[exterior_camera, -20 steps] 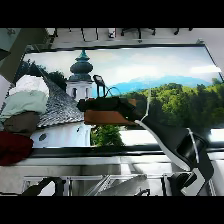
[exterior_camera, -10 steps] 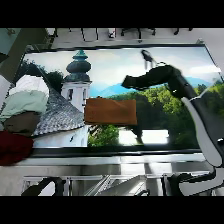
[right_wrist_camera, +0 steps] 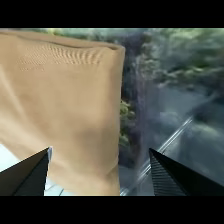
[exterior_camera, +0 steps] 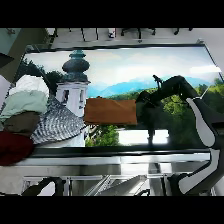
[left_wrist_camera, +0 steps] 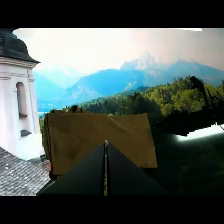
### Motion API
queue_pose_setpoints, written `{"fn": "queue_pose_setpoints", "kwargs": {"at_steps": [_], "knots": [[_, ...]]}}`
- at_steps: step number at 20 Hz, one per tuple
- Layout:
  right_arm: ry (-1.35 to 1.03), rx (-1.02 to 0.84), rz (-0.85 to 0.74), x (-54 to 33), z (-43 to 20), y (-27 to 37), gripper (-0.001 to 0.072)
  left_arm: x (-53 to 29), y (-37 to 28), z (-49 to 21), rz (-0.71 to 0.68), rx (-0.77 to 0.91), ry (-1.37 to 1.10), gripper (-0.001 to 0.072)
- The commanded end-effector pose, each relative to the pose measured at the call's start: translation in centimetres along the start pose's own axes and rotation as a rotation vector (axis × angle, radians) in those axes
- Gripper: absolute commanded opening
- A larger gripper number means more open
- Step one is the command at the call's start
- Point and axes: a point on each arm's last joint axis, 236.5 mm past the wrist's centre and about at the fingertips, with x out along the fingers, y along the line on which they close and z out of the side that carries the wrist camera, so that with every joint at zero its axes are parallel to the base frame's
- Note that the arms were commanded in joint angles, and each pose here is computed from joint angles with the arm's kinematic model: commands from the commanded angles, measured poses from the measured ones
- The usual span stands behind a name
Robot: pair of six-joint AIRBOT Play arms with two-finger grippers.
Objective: Fold the shirts.
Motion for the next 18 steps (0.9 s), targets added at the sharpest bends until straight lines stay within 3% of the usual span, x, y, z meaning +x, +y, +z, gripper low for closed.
{"fn": "queue_pose_setpoints", "kwargs": {"at_steps": [1,6,7,9,14,18], "knots": [[0.081,0.032,0.062,3.6,-1.2,-0.5,0.07,0.1,0.0,-0.7,0.0,-0.006,0.029,0.0014],[0.115,0.004,0.068,6.0,-2.2,1.1,0.0676,0.1,0.0,-0.7,0.0,-0.015,0.031,0.0014],[0.112,-0.003,0.075,6.5,-2.3,1.8,0.0489,0.1,0.0,-0.7,0.0,-0.015,0.031,0.0014],[0.104,-0.022,0.08,6.8,-2.1,2.6,0.0017,0.1,0.0,-0.7,0.0,-0.021,0.032,0.0014],[-0.097,-0.065,0.095,-0.5,2.6,4.1,0.0021,0.1,0.0,-0.8,0.0,-0.021,0.034,0.0015],[-0.393,0.028,0.05,-13.1,7.4,-1.7,0.0021,-0.1,0.0,-0.8,0.001,-0.019,0.034,0.0015]]}}
